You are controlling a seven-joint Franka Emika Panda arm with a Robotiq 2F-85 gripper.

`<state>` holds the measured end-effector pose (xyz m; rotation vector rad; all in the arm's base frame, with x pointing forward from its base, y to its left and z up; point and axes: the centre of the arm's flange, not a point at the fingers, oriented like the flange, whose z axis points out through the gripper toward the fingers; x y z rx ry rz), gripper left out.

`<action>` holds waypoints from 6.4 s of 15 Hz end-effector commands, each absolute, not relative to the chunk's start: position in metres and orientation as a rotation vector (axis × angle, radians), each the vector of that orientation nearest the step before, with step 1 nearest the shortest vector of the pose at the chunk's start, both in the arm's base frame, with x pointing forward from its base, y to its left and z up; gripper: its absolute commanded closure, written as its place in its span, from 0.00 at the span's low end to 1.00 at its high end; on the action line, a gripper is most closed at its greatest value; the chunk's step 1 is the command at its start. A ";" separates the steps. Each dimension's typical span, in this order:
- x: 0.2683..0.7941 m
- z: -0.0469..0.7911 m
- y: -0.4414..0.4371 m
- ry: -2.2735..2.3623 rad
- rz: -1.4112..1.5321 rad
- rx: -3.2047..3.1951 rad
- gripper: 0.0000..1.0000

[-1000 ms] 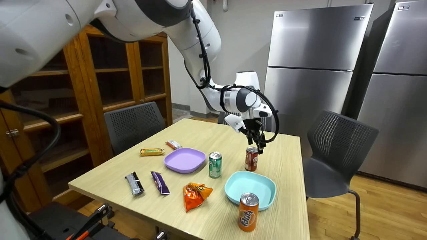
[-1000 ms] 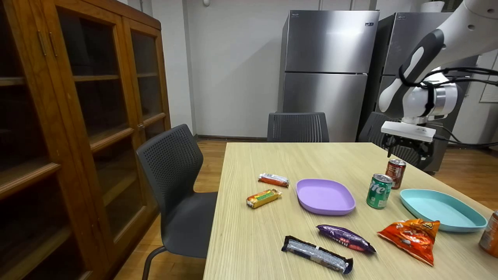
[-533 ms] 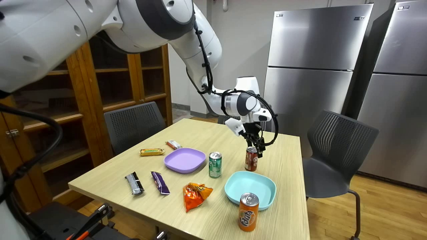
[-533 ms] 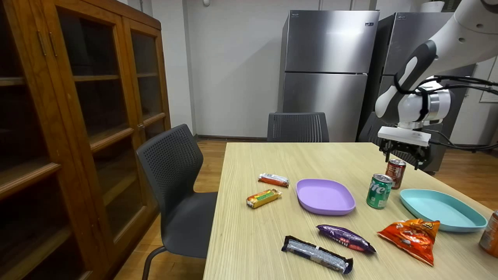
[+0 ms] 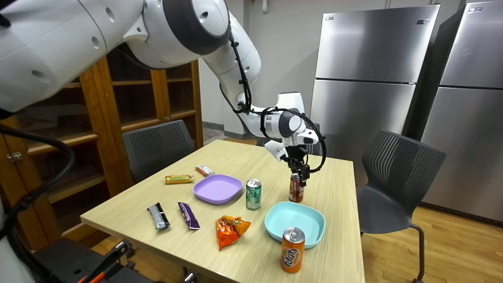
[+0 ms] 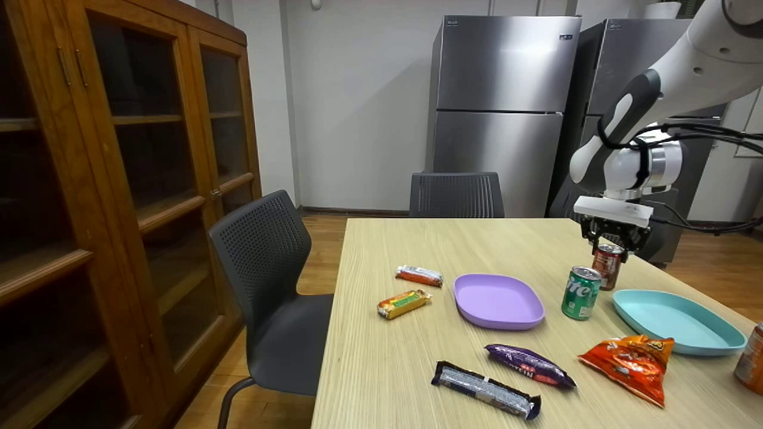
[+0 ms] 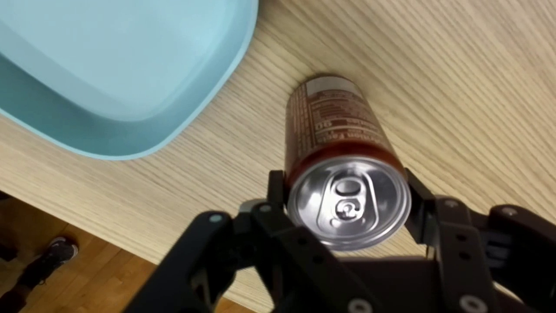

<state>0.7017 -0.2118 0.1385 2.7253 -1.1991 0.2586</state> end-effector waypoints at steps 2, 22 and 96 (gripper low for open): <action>0.709 0.149 -0.208 -1.243 0.253 2.713 0.62; 0.615 0.206 -0.236 -1.480 0.307 2.565 0.62; 0.488 0.261 -0.255 -1.078 0.242 2.732 0.00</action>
